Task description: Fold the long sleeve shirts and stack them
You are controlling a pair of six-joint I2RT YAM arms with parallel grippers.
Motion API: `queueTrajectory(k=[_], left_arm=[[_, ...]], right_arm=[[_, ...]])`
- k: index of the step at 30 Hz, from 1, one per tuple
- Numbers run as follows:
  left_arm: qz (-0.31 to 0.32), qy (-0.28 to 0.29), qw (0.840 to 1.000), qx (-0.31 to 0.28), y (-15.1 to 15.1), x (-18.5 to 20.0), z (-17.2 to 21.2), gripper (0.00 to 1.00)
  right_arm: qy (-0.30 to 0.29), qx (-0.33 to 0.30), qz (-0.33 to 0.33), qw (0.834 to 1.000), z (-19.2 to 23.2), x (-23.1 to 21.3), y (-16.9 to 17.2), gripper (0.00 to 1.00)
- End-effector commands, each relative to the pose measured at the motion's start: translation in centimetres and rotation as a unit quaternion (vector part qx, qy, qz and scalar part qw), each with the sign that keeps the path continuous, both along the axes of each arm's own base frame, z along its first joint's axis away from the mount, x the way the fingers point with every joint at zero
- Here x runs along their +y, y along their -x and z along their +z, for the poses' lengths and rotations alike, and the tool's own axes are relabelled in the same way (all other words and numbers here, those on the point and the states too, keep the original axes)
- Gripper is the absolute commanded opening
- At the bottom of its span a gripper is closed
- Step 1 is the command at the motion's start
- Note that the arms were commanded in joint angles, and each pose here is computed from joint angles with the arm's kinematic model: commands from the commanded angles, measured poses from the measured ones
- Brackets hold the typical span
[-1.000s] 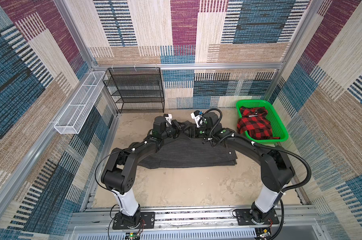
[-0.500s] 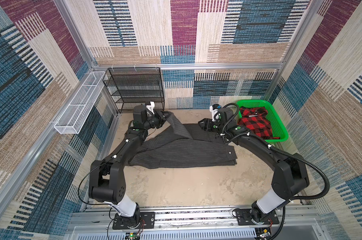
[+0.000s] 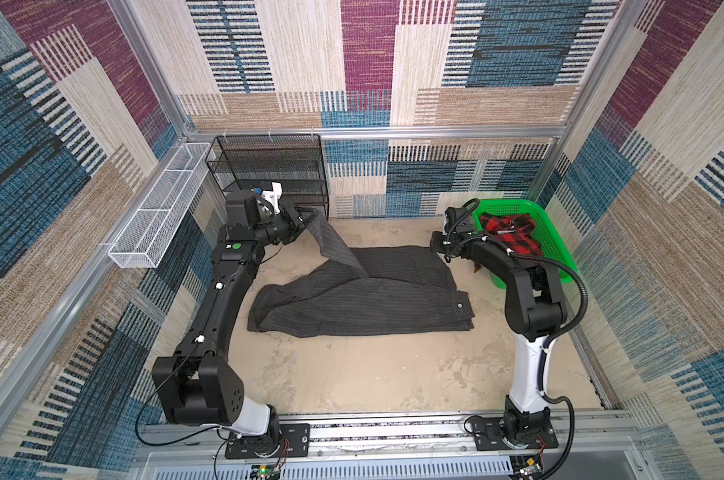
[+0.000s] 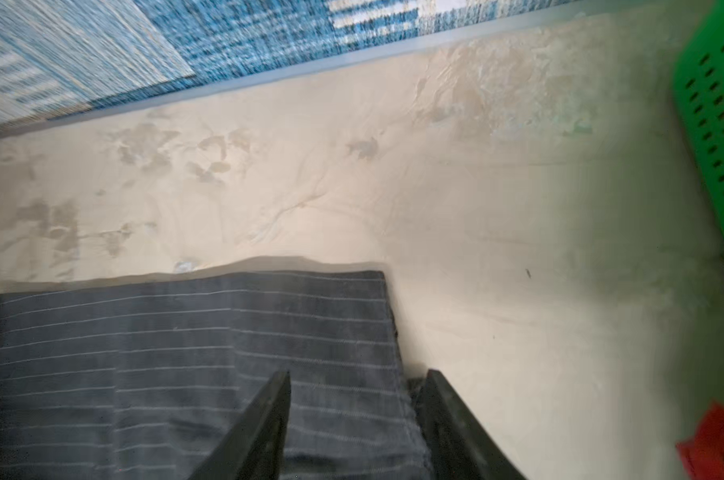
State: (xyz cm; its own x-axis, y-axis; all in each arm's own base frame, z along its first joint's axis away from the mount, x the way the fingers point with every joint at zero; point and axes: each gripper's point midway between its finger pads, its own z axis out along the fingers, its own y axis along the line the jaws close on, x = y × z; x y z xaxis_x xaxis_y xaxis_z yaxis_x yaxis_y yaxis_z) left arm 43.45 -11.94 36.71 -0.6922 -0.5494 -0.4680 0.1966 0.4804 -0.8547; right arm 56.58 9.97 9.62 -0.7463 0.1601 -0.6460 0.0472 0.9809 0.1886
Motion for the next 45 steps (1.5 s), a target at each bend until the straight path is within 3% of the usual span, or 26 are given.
queueTrajectory(k=[1,11,25,28,34,40,45], left_arm=[[-0.013,-0.011,1.000,-0.019,0.7,0.5,0.8,0.00],[-0.011,-0.015,1.000,-0.015,0.3,1.1,0.4,0.00],[-0.009,-0.006,1.000,-0.011,0.3,1.1,-0.1,0.00],[-0.009,-0.005,1.000,-0.011,0.4,1.1,-0.1,0.00],[-0.002,-0.013,1.000,-0.012,-0.1,1.3,-0.4,0.00],[0.023,-0.020,0.999,-0.027,-3.2,3.1,-0.3,0.00],[0.015,-0.014,0.997,-0.075,-5.8,4.5,3.5,0.00]], right_arm=[[0.015,0.004,0.016,1.000,-1.4,-0.5,-1.6,0.53],[-0.022,0.021,0.073,0.997,-4.9,1.2,-4.5,0.46],[-0.031,0.050,0.078,0.995,-6.7,1.3,-2.0,0.42],[-0.026,0.056,0.075,0.995,-7.2,1.1,-1.6,0.36],[-0.015,0.040,0.075,0.996,-6.5,0.9,-2.3,0.13],[-0.007,0.009,0.075,0.997,-4.2,0.7,-3.6,0.05],[-0.002,-0.005,0.082,0.997,-2.9,0.6,-4.1,0.04]])
